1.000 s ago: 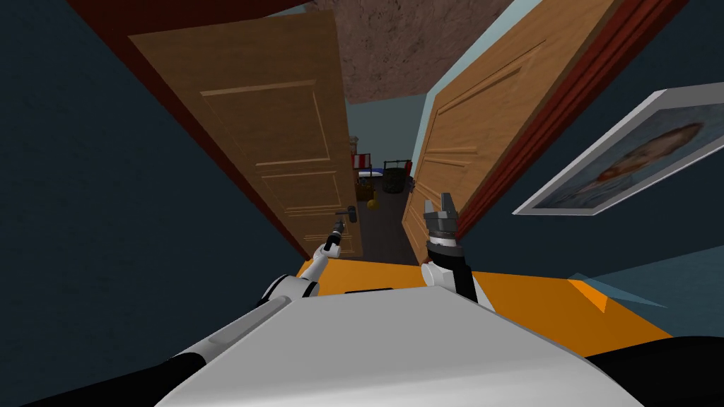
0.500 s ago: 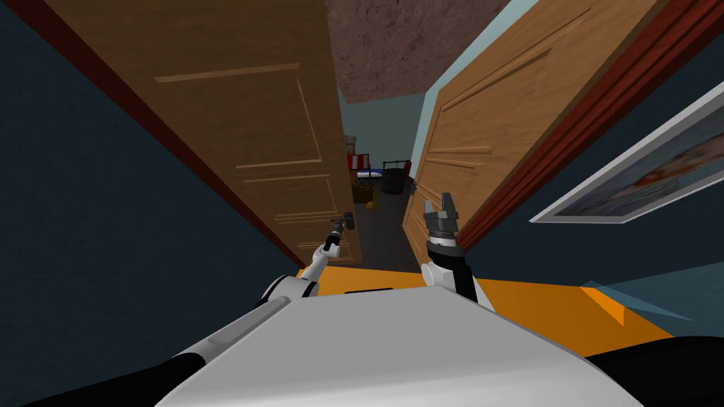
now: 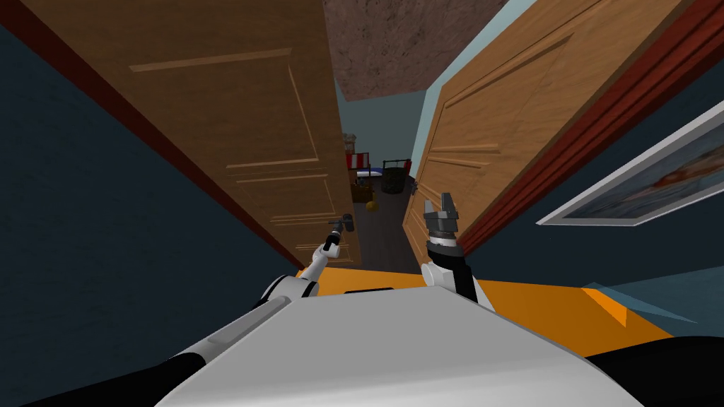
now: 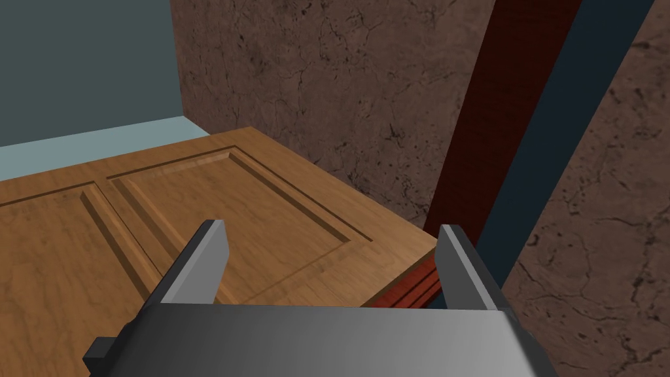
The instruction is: Push the door open
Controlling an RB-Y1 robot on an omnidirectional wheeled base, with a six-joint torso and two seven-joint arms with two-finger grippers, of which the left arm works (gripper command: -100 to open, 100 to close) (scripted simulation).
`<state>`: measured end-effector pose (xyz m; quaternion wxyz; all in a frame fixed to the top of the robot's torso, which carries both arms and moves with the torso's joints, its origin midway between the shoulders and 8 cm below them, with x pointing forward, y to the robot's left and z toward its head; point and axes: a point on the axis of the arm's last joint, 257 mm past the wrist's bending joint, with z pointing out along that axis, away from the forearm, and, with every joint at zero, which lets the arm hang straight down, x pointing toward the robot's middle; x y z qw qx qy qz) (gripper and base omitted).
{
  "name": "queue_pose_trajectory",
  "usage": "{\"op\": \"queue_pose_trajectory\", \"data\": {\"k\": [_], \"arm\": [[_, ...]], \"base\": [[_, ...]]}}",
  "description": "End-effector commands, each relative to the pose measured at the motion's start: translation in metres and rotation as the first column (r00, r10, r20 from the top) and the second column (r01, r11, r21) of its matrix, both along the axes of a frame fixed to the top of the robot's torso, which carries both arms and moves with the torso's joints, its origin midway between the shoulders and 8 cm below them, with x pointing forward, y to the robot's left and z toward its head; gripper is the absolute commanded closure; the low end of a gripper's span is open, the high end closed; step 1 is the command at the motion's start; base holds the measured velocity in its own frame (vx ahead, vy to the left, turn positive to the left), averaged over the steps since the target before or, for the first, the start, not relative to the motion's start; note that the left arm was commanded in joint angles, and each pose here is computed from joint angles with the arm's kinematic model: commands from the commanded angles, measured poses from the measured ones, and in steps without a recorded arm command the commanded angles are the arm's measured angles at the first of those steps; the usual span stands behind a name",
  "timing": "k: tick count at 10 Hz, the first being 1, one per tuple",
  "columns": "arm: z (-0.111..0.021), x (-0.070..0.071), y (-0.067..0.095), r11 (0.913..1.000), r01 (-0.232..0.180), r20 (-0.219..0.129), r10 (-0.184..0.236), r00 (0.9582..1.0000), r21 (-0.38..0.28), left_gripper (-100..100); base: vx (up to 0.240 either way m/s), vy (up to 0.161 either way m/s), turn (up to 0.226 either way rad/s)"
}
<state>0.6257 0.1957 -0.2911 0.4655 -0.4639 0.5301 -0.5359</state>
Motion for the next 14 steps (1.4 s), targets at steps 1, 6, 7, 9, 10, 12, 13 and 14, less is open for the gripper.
{"op": "queue_pose_trajectory", "data": {"k": [1, 6, 7, 9, 10, 12, 13, 14], "arm": [[-0.001, -0.001, 0.000, 1.0000, 0.000, -0.002, 0.000, 1.0000, -0.002, 100], [-0.004, -0.001, 0.017, 0.9995, -0.031, -0.009, 0.031, 0.9995, 0.001, 100], [-0.005, -0.001, 0.023, 0.9992, -0.041, -0.009, 0.041, 0.9991, 0.001, 100], [-0.005, -0.001, 0.030, 0.9986, -0.054, -0.009, 0.054, 0.9985, 0.001, 100], [-0.005, -0.001, 0.041, 0.9973, -0.073, -0.010, 0.073, 0.9973, 0.002, 100], [-0.005, -0.001, 0.045, 0.9967, -0.081, -0.010, 0.081, 0.9967, 0.002, 100], [-0.005, -0.001, 0.058, 0.9946, -0.103, -0.010, 0.103, 0.9946, 0.002, 100], [-0.005, -0.001, 0.062, 0.9938, -0.112, -0.010, 0.112, 0.9937, 0.002, 100]], "base": [[-0.018, 0.002, 0.001], [0.080, -0.041, 0.028], [0.162, -0.059, 0.047], [0.153, -0.065, 0.032], [0.152, -0.060, 0.044], [0.121, -0.074, 0.046], [0.142, -0.079, 0.042], [0.159, -0.100, 0.070]]}}
